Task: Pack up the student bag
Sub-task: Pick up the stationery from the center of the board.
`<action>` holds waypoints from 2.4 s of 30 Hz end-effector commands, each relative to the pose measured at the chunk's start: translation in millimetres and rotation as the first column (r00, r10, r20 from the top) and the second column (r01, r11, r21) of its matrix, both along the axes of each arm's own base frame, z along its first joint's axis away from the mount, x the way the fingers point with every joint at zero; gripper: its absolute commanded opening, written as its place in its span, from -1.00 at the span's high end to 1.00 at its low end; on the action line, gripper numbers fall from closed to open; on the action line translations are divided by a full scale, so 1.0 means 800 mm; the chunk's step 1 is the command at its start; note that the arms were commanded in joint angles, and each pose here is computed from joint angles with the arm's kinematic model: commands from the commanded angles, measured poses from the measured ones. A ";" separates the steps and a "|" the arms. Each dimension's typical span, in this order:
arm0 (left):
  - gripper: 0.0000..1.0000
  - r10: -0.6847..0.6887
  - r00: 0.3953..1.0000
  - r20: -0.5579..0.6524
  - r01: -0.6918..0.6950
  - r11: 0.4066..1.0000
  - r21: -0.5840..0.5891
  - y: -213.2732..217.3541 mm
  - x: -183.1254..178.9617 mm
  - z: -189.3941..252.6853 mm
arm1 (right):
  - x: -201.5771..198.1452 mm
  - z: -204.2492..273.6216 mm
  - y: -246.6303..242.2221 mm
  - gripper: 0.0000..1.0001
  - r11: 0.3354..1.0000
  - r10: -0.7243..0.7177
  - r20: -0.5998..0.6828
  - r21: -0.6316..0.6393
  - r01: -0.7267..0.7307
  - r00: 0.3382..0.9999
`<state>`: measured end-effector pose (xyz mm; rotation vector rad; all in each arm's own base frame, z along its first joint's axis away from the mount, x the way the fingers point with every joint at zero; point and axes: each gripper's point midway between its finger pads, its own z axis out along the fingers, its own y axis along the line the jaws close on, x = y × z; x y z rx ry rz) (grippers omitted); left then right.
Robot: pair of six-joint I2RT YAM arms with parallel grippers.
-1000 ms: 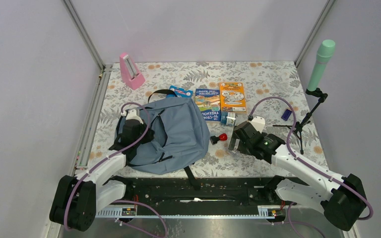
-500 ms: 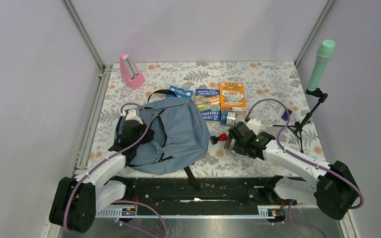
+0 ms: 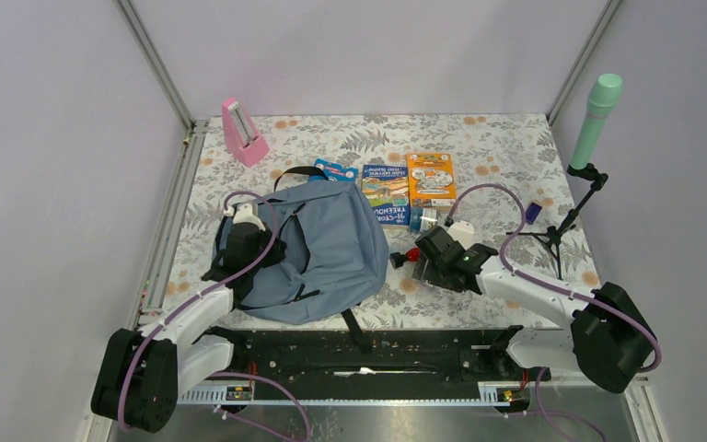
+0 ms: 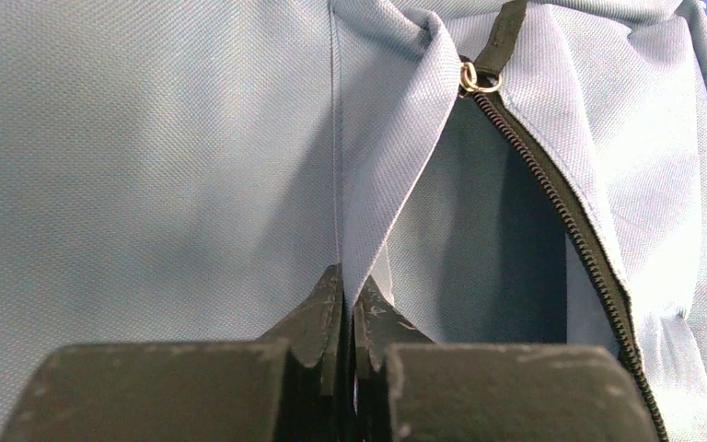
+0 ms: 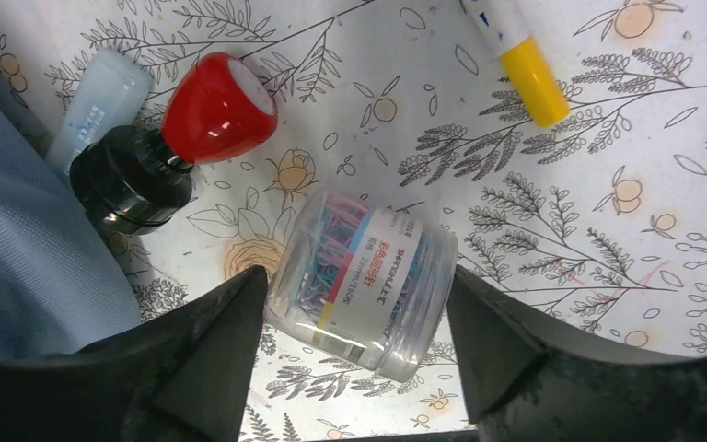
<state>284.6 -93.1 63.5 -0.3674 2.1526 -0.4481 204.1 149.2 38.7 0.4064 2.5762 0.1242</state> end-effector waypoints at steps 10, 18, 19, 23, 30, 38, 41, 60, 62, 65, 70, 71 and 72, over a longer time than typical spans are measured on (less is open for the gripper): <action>0.19 -0.026 0.990 0.136 0.026 1.000 0.000 -0.001 0.012 0.033 | 0.004 0.033 0.012 0.17 0.993 0.121 0.120 -0.011 -0.120 0.985; -0.98 -0.055 0.968 0.245 0.045 0.998 0.045 0.003 0.006 0.065 | 0.012 0.108 0.048 0.21 0.940 0.327 0.263 0.009 -0.341 0.908; -0.98 -0.055 0.960 0.273 0.042 0.998 0.053 0.004 0.003 0.075 | 0.011 0.114 0.056 0.21 0.929 0.349 0.269 0.025 -0.369 0.898; -0.98 -0.114 0.919 0.377 0.093 0.993 0.073 -0.011 -0.012 0.113 | 0.008 0.140 0.092 0.21 0.870 0.439 0.293 0.095 -0.483 0.849; -0.98 -0.414 0.723 0.552 0.446 0.891 0.084 -0.103 -0.075 0.167 | -0.010 0.207 0.167 0.18 0.680 0.528 0.433 0.300 -0.669 0.731; -0.98 -0.650 0.430 0.627 0.710 0.672 0.210 -0.180 -0.151 0.182 | -0.038 0.259 0.204 0.15 0.527 0.518 0.457 0.495 -0.691 0.723; -0.98 -0.654 0.374 0.658 0.740 0.638 0.213 -0.194 -0.161 0.187 | -0.054 0.279 0.219 0.15 0.427 0.507 0.469 0.593 -0.683 0.724; -0.98 -0.513 0.210 0.833 0.813 0.565 0.143 -0.216 -0.193 0.260 | -0.080 0.323 0.245 0.18 0.210 0.500 0.496 0.726 -0.655 0.710; -0.98 -0.478 0.208 0.854 0.814 0.568 0.120 -0.214 -0.194 0.268 | -0.081 0.323 0.246 0.18 0.205 0.504 0.494 0.728 -0.654 0.708; -0.98 -0.468 0.204 0.860 0.822 0.559 0.109 -0.217 -0.195 0.271 | -0.082 0.326 0.248 0.18 0.188 0.506 0.496 0.735 -0.652 0.706; -0.98 -0.448 0.192 0.873 0.840 0.535 0.090 -0.222 -0.198 0.279 | -0.084 0.326 0.251 0.19 0.176 0.514 0.488 0.745 -0.643 0.706; -0.97 -0.439 0.194 0.877 0.839 0.538 0.083 -0.221 -0.197 0.281 | -0.084 0.325 0.252 0.19 0.176 0.514 0.486 0.747 -0.641 0.707; -0.94 -0.438 0.199 0.877 0.838 0.540 0.079 -0.222 -0.196 0.282 | -0.084 0.324 0.251 0.19 0.176 0.513 0.485 0.749 -0.639 0.709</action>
